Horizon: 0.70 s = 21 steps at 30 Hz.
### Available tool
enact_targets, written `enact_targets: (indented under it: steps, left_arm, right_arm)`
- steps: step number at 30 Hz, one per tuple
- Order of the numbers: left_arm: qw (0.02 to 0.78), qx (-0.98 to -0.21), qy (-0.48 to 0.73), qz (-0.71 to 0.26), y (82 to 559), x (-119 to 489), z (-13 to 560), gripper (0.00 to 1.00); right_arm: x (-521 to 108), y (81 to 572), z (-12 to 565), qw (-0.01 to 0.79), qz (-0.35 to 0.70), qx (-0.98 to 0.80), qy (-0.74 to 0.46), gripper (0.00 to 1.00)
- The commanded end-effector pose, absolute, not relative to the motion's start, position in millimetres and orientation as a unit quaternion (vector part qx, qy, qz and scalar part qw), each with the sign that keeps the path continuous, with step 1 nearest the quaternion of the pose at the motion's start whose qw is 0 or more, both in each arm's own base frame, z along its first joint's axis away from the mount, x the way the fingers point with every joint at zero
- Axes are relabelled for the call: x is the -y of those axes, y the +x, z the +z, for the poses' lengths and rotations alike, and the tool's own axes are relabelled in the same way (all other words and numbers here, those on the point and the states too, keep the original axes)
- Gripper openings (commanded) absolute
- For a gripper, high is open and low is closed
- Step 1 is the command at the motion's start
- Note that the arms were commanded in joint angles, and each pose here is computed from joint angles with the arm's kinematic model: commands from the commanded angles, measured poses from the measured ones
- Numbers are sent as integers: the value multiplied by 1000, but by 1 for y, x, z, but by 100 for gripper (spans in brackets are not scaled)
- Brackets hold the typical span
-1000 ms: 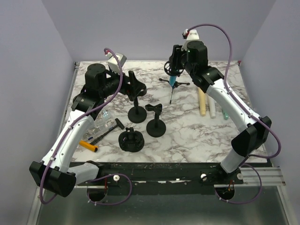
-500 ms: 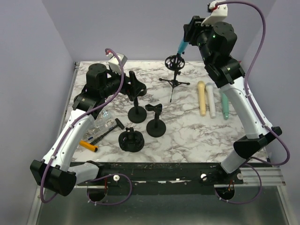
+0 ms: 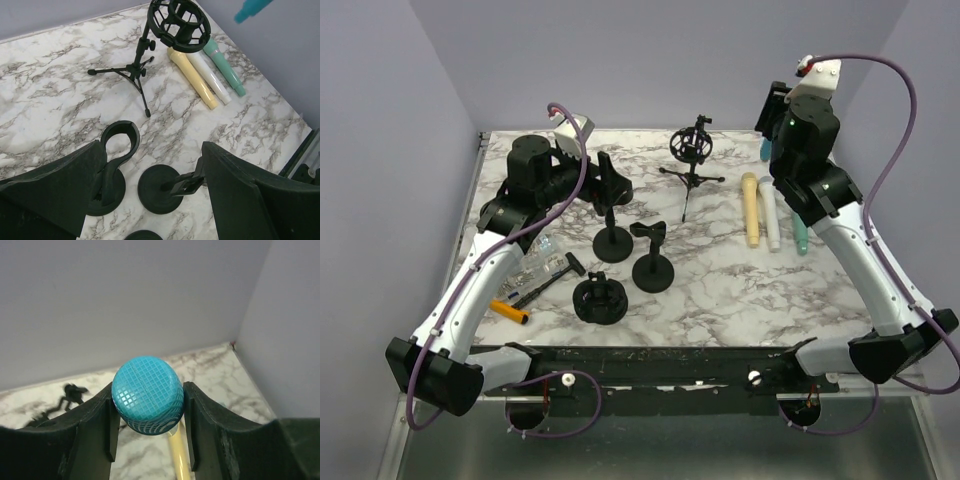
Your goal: Remove the microphone from the stand
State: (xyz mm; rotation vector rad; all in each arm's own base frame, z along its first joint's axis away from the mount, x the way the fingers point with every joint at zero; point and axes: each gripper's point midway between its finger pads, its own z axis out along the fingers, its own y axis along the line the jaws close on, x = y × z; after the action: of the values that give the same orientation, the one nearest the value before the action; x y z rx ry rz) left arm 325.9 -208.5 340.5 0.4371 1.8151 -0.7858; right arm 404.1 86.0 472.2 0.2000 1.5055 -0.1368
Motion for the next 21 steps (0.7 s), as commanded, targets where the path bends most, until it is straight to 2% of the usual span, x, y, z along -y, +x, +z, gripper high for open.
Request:
enact_targets:
  steps: [1, 5, 11, 15, 19, 21]
  left_arm:
    - [530, -753, 189, -341, 323, 216, 345, 84]
    - [522, -749, 195, -359, 318, 223, 346, 84]
    - [520, -747, 198, -364, 314, 226, 347, 84]
    - [516, -750, 198, -362, 315, 227, 347, 84]
    - [520, -746, 200, -365, 313, 228, 349, 84]
    - [521, -748, 199, -360, 314, 227, 347, 84]
  right_arm:
    - [-48, 392, 369, 620, -88, -767, 142, 1]
    - [-42, 378, 284, 523, -24, -841, 137, 1]
    - [-60, 351, 199, 363, -11, -928, 86, 1]
    - [-76, 336, 162, 308, 26, -949, 63, 1]
    - [-117, 332, 124, 260, 125, -957, 41, 1]
    - [-123, 338, 104, 252, 128, -958, 42, 1]
